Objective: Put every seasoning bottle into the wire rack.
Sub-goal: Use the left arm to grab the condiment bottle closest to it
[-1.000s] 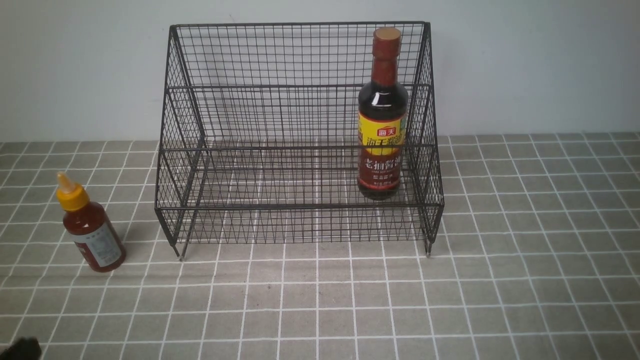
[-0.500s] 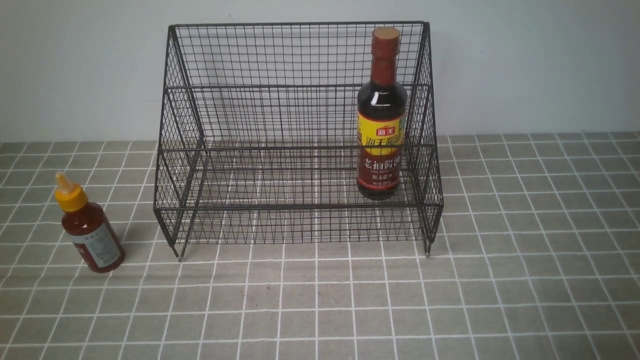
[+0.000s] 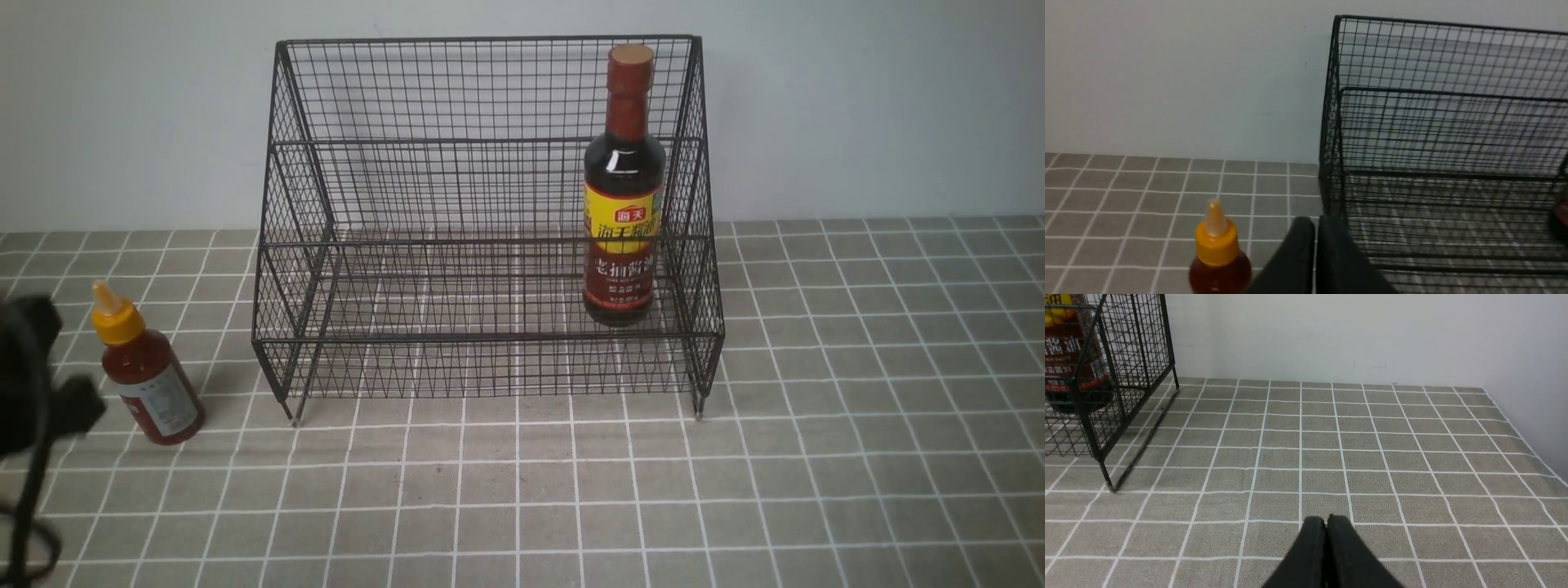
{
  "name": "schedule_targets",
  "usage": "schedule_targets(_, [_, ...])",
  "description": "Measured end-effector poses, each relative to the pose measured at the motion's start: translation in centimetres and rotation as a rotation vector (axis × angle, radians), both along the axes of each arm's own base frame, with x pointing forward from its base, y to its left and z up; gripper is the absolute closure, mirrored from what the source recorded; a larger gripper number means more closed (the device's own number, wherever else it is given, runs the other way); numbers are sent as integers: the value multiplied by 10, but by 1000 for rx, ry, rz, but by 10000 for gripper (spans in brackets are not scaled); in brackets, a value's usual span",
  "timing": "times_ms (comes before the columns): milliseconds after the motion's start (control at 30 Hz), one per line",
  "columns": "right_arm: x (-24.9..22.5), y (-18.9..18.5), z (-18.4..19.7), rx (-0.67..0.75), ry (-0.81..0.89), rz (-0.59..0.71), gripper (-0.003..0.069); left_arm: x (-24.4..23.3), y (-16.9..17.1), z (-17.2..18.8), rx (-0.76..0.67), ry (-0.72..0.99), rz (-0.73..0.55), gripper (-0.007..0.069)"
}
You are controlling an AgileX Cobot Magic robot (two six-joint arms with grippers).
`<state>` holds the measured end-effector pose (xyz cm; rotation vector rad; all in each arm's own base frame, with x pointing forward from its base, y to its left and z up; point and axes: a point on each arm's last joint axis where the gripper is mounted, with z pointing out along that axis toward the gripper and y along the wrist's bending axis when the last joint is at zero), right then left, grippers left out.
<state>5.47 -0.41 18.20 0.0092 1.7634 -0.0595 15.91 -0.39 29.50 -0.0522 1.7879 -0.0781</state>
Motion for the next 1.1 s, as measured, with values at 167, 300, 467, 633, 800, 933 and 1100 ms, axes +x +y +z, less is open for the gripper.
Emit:
schedule_targets(167, [0, 0, 0, 0, 0, 0, 673, 28, 26, 5, 0, -70, 156, 632])
schedule_targets(300, [0, 0, 0, 0, 0, 0, 673, 45, 43, -1, -24, -102, 246, 632])
schedule_targets(467, [0, 0, 0, 0, 0, 0, 673, 64, 46, -18, -27, -75, 248, 581])
schedule_targets(633, [0, 0, 0, 0, 0, 0, 673, 81, 46, -37, -37, -32, 216, 402])
schedule_targets(800, [0, 0, 0, 0, 0, 0, 673, 96, 44, -58, -41, 15, 169, 181])
schedule_targets(933, [0, 0, 0, 0, 0, 0, 673, 105, 45, -73, -40, 36, 157, 91])
schedule_targets(1100, [0, 0, 0, 0, 0, 0, 673, 119, 46, -99, -50, 63, 150, 76])
